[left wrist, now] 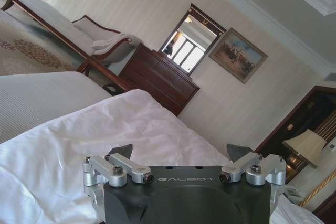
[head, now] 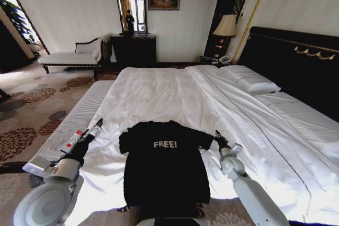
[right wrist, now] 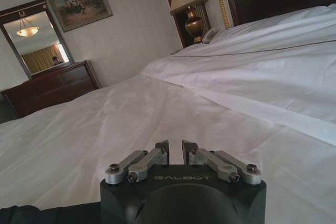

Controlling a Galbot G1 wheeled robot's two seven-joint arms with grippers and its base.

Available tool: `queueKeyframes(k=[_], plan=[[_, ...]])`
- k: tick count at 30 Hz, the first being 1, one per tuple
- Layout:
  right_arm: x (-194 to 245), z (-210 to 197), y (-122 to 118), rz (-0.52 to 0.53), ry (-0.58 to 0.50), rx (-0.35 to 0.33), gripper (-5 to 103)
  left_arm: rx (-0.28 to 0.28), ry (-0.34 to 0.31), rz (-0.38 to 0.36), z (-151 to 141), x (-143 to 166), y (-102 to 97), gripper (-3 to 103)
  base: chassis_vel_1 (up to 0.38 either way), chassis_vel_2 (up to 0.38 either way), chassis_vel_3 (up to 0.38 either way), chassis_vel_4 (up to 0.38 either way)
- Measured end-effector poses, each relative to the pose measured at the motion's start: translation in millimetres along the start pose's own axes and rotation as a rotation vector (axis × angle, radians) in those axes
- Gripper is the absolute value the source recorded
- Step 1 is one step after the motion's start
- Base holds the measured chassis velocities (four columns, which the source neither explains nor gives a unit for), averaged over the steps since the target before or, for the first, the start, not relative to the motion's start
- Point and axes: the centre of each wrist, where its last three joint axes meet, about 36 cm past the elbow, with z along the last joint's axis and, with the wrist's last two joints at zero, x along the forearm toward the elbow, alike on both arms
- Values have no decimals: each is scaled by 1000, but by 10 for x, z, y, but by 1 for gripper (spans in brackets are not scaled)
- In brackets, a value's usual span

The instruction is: Fold the clothes on the bed.

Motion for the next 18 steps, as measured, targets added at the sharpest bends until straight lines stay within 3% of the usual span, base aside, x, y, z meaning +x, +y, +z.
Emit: queueKeyframes(k=[5,8,9,11,15,18], plan=[[100,18,-20,-16,-73,59,24,1,0,-1,1,1,1,100,0,0,0,0],[259,9,-77,-32,-142,123,40,6,1,-1,11,1,-2,100,0,0,0,0],[259,9,-77,-32,-142,123,40,6,1,-1,11,1,-2,100,0,0,0,0],[324,-50,-95,-70,-151,131,51,7,1,2,9,-3,-6,100,0,0,0,0],[200,-208,-43,-120,-112,64,62,4,-11,11,-20,-18,-16,100,0,0,0,0],[-77,-347,72,-162,40,-92,78,2,-30,25,-104,-32,-13,100,0,0,0,0]])
